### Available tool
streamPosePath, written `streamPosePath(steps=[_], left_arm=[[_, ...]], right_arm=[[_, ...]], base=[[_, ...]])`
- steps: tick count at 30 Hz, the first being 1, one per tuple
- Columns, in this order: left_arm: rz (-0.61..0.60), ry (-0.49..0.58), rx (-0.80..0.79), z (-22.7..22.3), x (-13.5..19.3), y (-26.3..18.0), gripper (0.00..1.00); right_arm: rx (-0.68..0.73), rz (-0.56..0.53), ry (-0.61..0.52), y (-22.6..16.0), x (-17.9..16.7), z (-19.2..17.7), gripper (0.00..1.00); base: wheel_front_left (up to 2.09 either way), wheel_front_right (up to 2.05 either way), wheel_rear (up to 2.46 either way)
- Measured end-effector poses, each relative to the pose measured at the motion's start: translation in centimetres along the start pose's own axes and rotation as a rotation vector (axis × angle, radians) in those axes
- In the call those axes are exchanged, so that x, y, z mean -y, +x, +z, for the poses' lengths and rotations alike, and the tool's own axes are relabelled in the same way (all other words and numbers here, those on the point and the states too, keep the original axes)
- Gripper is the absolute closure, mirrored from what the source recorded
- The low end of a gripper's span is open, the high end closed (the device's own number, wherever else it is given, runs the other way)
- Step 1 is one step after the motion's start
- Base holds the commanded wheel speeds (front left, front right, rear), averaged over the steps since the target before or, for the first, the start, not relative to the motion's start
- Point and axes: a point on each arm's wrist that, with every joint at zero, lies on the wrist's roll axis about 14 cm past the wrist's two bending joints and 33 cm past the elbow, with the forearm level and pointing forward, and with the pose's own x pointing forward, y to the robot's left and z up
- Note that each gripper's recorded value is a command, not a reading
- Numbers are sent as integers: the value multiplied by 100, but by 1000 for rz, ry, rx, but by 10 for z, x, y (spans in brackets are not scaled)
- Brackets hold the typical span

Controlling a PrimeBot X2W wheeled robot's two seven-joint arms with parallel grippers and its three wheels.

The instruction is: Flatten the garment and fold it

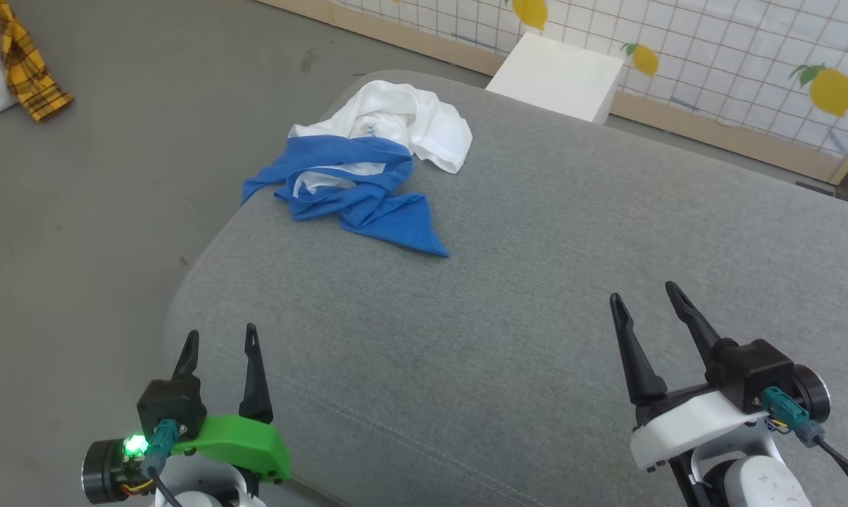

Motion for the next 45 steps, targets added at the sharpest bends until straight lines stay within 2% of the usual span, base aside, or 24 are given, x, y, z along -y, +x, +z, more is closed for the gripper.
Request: streamPosePath(steps=[30,40,42,45], left_arm=[[145,-12,-10,-8,-41,-21,0],[121,-56,-17,-8,-34,-12,0],[74,-72,-10,1,-26,5,0],[-14,-37,57,35,-11,45,0]], right_arm=[[28,107,52,27,-34,-4,0],[28,103,57,28,-32,-5,0],[43,103,55,34,-29,0,0],[50,99,44,43,-24,2,0]], base=[[0,0,0],[0,0,0],[0,0,0],[0,0,0]])
